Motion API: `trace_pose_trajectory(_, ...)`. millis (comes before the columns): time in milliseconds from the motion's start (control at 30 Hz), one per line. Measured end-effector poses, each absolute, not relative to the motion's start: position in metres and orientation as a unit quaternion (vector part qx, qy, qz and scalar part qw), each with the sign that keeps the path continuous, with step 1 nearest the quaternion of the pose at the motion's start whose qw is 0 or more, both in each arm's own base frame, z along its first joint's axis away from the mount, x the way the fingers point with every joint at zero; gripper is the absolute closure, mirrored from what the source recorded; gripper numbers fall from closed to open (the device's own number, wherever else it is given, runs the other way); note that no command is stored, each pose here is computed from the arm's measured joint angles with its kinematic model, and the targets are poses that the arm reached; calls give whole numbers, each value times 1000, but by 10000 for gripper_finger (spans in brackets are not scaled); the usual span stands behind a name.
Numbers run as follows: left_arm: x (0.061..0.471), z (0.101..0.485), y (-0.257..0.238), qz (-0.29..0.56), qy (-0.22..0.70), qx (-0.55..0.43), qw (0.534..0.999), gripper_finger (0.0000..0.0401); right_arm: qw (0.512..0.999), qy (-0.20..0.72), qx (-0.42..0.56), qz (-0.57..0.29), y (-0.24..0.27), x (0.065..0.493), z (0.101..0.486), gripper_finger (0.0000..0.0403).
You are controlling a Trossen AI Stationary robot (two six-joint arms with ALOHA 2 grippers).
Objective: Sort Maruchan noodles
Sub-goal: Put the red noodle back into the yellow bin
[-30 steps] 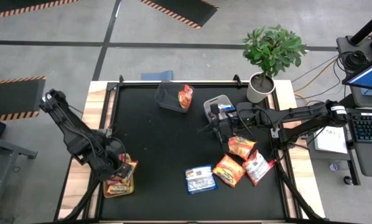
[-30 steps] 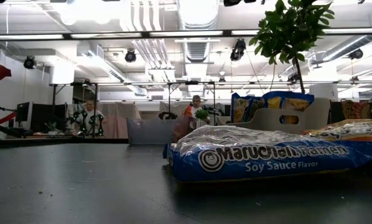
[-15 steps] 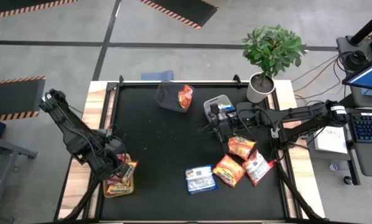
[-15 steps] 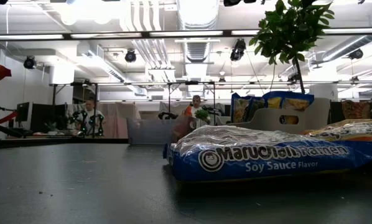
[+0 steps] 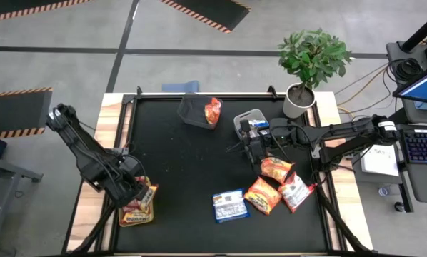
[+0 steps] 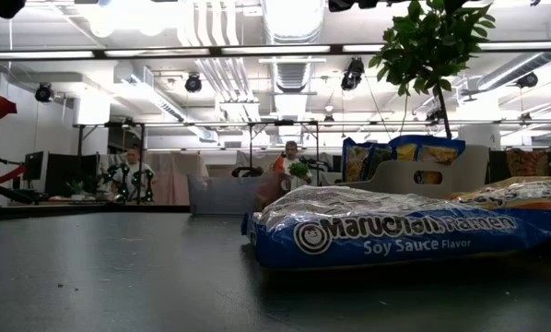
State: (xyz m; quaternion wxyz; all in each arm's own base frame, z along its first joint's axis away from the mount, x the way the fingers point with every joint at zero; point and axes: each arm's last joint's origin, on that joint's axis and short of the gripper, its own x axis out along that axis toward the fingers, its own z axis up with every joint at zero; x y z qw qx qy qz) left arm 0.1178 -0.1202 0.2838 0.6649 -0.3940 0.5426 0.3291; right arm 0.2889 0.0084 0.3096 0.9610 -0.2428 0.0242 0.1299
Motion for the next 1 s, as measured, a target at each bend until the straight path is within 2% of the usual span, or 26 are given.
trace_pose_trajectory(233,122,280,-122,346,518,-373,687,183,961,24,-242,130,8,289,310,394)
trace_pose_trajectory(633,124,277,-124,346,521,-374,685,233,961,25,-242,130,8,289,310,394)
trace_pose_trajectory(1000,125,267,-127,344,531,-377,677,217,961,25,-241,130,8,289,309,394)
